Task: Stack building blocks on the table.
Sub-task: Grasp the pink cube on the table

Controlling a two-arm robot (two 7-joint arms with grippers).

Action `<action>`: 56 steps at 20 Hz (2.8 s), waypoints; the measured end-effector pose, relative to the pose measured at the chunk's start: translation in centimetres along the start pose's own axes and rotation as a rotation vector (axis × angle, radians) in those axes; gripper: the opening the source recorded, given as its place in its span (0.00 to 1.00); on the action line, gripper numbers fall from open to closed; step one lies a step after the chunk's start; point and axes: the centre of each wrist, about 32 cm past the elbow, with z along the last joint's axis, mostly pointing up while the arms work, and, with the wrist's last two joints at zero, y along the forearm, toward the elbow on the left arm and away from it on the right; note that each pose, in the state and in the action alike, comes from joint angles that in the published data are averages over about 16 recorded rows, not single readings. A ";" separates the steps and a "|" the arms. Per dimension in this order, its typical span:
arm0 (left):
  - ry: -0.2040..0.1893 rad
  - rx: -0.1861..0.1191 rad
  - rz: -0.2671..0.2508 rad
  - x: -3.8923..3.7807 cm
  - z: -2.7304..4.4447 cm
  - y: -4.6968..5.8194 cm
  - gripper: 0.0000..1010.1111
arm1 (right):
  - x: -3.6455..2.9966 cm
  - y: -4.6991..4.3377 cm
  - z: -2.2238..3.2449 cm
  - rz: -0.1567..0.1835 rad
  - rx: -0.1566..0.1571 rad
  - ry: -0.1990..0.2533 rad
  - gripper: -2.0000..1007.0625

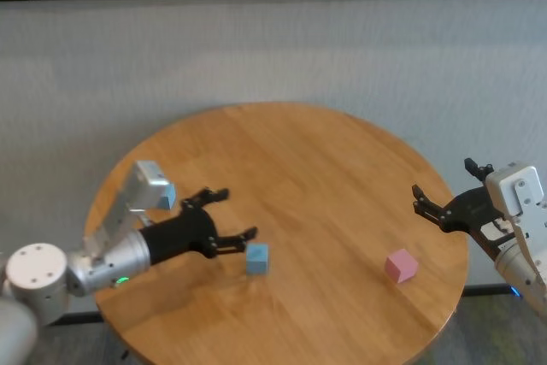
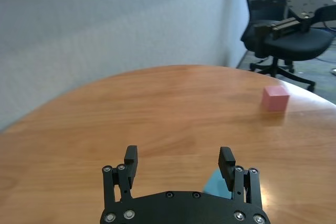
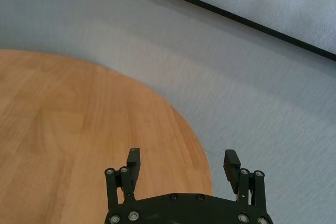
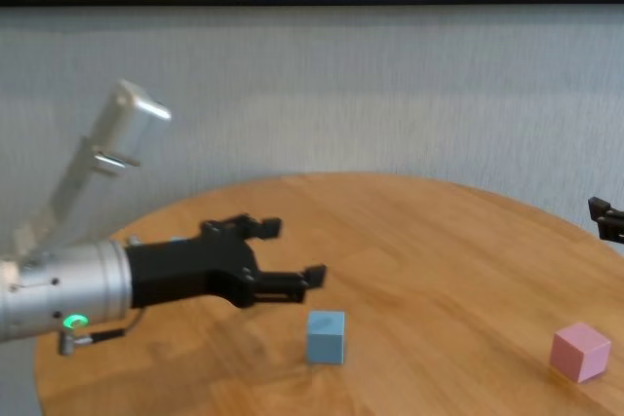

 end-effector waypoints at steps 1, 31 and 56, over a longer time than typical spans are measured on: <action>-0.003 0.000 0.014 0.06 0.13 0.5 0.99 | 0.00 0.00 0.00 0.000 0.000 0.000 1.00; 0.009 0.058 0.200 -1.64 -0.18 7.6 0.99 | 1.21 -0.77 1.75 0.059 0.015 0.014 1.00; 0.010 0.049 0.196 -1.47 -0.23 7.3 0.99 | 5.13 -7.32 4.24 0.245 -0.198 0.067 1.00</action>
